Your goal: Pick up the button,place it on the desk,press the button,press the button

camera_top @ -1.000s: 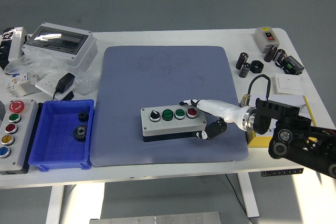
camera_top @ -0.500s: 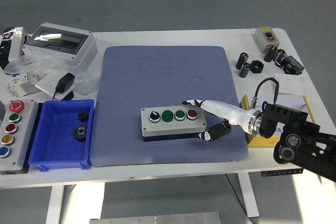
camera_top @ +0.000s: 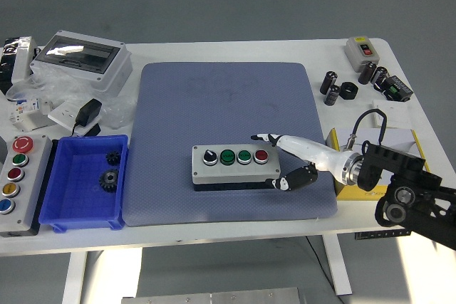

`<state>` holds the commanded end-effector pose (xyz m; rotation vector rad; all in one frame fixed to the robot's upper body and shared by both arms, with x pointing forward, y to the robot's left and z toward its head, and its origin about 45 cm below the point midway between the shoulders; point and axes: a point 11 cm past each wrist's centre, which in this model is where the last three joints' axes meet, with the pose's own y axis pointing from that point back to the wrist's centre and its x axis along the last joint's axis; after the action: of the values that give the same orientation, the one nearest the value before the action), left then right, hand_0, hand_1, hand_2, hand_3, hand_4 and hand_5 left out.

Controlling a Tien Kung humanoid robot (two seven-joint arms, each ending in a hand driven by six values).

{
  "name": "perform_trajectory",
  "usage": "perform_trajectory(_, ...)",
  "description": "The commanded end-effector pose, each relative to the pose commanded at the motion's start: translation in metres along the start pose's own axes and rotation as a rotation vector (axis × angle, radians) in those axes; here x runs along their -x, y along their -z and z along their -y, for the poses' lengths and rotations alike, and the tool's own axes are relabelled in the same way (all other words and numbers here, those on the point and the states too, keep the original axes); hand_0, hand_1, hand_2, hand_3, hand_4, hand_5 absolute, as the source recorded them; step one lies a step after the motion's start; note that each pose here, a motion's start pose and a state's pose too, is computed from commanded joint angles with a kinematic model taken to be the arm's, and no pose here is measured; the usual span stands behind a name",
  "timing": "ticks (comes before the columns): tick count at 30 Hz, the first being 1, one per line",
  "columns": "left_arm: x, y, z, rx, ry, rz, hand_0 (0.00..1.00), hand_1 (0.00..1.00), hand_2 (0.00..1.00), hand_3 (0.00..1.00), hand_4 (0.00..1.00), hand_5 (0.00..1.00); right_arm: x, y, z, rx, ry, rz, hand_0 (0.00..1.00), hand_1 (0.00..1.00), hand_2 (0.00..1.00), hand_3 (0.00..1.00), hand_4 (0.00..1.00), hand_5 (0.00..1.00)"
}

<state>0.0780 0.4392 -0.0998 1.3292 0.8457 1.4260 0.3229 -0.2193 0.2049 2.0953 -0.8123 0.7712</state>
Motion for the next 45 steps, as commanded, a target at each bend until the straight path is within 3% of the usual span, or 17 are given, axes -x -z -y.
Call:
perform_trajectory(4, 0.0, 0.005, 0.0, -0.008, -0.002, -0.011, 0.628, 0.613, 0.567, 0.609, 0.813, 0.196, -0.03, 0.001, -0.019, 0.043, -0.116, -0.093, 0.915, 0.984, 0.998, 0.998, 0.699, 0.127)
perform_trajectory(7, -0.001, 0.009, 0.0, -0.016, -0.006, -0.019, 0.628, 0.613, 0.567, 0.609, 0.813, 0.196, -0.05, 0.011, -0.029, 0.054, -0.153, -0.158, 0.915, 0.984, 0.998, 0.998, 0.699, 0.127)
perform_trajectory(10, -0.002, 0.01, 0.0, -0.018, -0.007, -0.018, 0.627, 0.613, 0.568, 0.609, 0.809, 0.195, -0.063, 0.006, -0.033, 0.105, -0.138, -0.177, 0.911, 0.984, 0.998, 0.998, 0.701, 0.123)
perform_trajectory(14, -0.004, 0.009, 0.0, -0.018, -0.009, -0.012, 0.627, 0.613, 0.568, 0.609, 0.809, 0.195, -0.069, 0.006, -0.033, 0.163, -0.056, -0.153, 0.911, 0.984, 0.998, 0.998, 0.701, 0.123)
perform_trajectory(15, -0.004, 0.009, -0.001, -0.019, -0.009, -0.011, 0.627, 0.613, 0.568, 0.609, 0.807, 0.194, -0.068, 0.006, -0.032, 0.171, -0.031, -0.147, 0.586, 0.667, 0.63, 0.998, 0.733, 0.09)
perform_trajectory(20, -0.005, 0.009, -0.001, -0.022, -0.012, -0.009, 0.627, 0.613, 0.568, 0.609, 0.807, 0.194, -0.056, 0.013, -0.028, 0.167, 0.103, -0.102, 0.586, 0.667, 0.63, 0.998, 0.733, 0.09)
perform_trajectory(21, -0.005, 0.009, -0.001, -0.024, -0.012, -0.009, 0.627, 0.613, 0.568, 0.609, 0.806, 0.194, -0.054, 0.016, -0.027, 0.158, 0.121, -0.093, 0.097, 0.25, 0.285, 0.819, 0.492, 0.002)
perform_trajectory(26, -0.005, 0.009, -0.001, -0.028, -0.012, -0.007, 0.627, 0.613, 0.568, 0.609, 0.806, 0.194, -0.05, 0.033, -0.019, 0.094, 0.148, -0.056, 0.097, 0.25, 0.285, 0.819, 0.492, 0.002)
perform_trajectory(27, -0.005, 0.009, -0.001, -0.028, -0.012, -0.006, 0.627, 0.613, 0.569, 0.609, 0.806, 0.194, -0.049, 0.038, -0.016, 0.076, 0.148, -0.048, 0.002, 0.112, 0.206, 0.817, 0.555, 0.002)
perform_trajectory(39, -0.004, 0.008, 0.0, -0.028, -0.01, -0.005, 0.626, 0.613, 0.569, 0.608, 0.807, 0.196, -0.024, 0.063, 0.002, -0.007, 0.178, -0.026, 0.002, 0.084, 0.192, 0.794, 0.591, 0.002)
perform_trajectory(45, -0.003, 0.007, 0.0, -0.023, -0.009, -0.004, 0.626, 0.613, 0.57, 0.607, 0.807, 0.196, -0.009, 0.058, 0.011, 0.007, 0.19, -0.016, 0.002, 0.081, 0.187, 0.782, 0.575, 0.002)
